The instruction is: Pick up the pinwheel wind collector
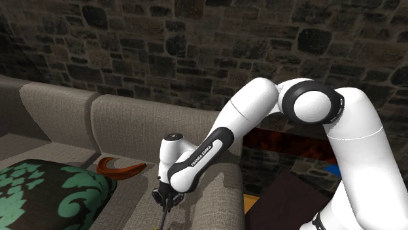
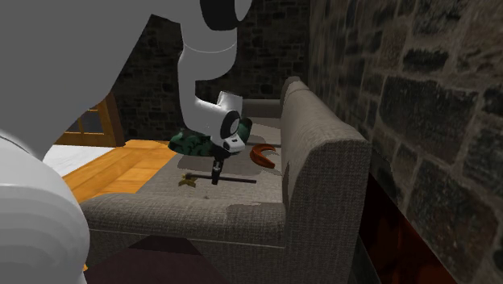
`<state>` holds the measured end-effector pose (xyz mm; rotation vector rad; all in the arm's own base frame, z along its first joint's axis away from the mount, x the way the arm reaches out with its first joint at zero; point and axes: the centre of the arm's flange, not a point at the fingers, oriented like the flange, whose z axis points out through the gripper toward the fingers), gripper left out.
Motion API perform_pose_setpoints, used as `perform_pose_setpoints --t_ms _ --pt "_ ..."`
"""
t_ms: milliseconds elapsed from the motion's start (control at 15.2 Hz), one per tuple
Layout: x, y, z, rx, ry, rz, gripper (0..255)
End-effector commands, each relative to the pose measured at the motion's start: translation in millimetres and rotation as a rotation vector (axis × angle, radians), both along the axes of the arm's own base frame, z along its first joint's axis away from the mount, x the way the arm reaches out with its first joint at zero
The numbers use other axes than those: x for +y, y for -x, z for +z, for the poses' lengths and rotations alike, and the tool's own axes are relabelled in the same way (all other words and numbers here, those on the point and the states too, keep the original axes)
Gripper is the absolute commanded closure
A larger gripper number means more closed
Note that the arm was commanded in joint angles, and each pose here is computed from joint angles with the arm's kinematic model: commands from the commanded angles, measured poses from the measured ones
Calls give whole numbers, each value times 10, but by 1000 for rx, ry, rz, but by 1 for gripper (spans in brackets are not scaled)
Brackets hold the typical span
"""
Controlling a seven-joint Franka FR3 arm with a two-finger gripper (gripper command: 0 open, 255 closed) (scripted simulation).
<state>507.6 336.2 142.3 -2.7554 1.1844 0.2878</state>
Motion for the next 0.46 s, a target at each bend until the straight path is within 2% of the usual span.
perform_pose_setpoints --t_ms 0,264,396 --pt "3 20 104 0 0 0 255" --pt "3 20 315 0 0 0 255" --pt "3 20 323 0 0 0 255"
